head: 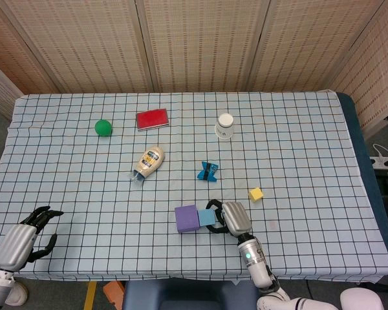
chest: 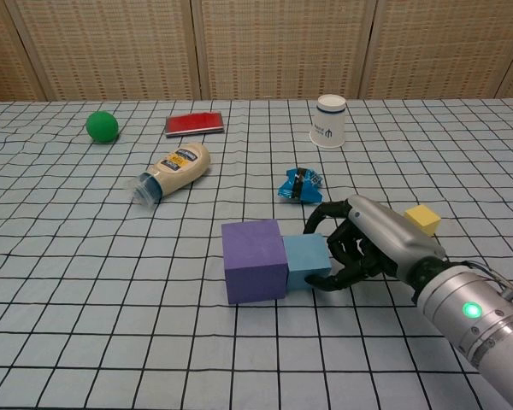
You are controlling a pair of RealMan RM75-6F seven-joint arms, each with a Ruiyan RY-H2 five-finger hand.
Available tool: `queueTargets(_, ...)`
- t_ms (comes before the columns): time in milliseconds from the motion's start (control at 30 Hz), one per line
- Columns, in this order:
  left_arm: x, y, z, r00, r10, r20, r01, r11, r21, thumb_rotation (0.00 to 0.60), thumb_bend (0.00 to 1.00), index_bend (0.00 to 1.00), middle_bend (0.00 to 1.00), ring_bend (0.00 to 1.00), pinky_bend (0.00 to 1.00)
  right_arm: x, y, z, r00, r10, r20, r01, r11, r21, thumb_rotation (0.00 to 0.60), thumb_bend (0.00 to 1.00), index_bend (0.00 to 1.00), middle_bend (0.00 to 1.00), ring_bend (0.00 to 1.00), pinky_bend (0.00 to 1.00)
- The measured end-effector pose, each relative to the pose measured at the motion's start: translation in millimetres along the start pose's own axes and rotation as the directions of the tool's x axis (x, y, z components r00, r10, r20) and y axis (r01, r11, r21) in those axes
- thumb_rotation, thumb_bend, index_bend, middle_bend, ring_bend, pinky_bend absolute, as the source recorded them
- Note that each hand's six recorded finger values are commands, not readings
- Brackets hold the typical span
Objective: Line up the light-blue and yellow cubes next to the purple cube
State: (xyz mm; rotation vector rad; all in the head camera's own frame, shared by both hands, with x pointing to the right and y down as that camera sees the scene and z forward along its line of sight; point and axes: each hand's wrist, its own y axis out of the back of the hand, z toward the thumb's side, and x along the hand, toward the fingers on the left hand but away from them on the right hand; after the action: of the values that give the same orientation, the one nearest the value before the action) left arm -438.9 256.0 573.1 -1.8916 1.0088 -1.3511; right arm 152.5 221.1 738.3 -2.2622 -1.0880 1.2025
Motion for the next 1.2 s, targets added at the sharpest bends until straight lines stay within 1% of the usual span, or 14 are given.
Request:
queueTargets(167,-0.1,-0.2,0.0,1.0,-0.001,0.0,0.001,1.0,0.001,0.6,0.5,0.25,0.27,0.14,0.4,-0.1,3.5,-0.4,1.0,0.004,-0.004,-0.004,1.0,0.003,0.6,0.1,0.35,0.86,0.8,1.0)
queueTargets(500,-0.3,-0.2,0.3,1.0,-0.001,0.002,0.001,1.0,0.0,0.6,0.5,0.25,0.27,0.14,0.4,4.1,13.5,-4.2,1.0,0.027,-0.005,-0.027,0.999,0.027,0.6,0.1,0.25,0.86,0.8,1.0)
queueTargets(667,-0.4,0.4,0.4,1.0,0.001,0.002,-0.001,1.0,0.0,0.6,0.5,0.25,0.27,0.14,0.4,7.9,24.6,-7.1,0.999,0.04,0.001,-0.04,0.998,0.051,0.6,0.1,0.23,0.86,0.8,1.0)
queueTargets(833,-0.4,0.7,0.9,1.0,0.002,0.003,-0.002,1.0,-0.001,0.6,0.5,0.25,0.27,0.14,0.4,10.1,39.7,-9.9,0.999,0.04,0.026,-0.043,0.993,0.112,0.6,0.1,0.25,0.86,0.8,1.0)
queueTargets(900,-0.5,0.5,1.1,1.0,0.002,0.004,-0.002,1.0,0.0,0.6,0.5,0.25,0.27,0.14,0.4,11.1,46.4,-10.3,0.998,0.046,0.045,-0.051,0.989,0.14,0.6,0.13,0.27,0.86,0.8,1.0)
queueTargets(1000,-0.6,0.0,1.6,1.0,0.0,0.005,0.0,1.0,0.001,0.6,0.5,0.25,0.27,0.14,0.4,11.8,54.5,-11.4,0.995,0.057,0.081,-0.07,0.985,0.159,0.6,0.25,0.31,0.87,0.81,1.0)
queueTargets(1100,-0.6,-0.3,1.9,1.0,-0.001,0.006,0.001,1.0,0.002,0.6,0.5,0.25,0.27,0.14,0.4,10.4,58.5,-12.9,0.991,0.071,0.116,-0.089,0.984,0.153,0.6,0.37,0.37,0.87,0.81,1.0)
queueTargets(1200,-0.7,-0.2,1.7,1.0,0.0,0.005,0.0,1.0,0.002,0.6,0.5,0.25,0.27,0.14,0.4,7.8,58.1,-13.7,0.986,0.093,0.138,-0.112,0.984,0.135,0.6,0.44,0.42,0.87,0.81,1.0)
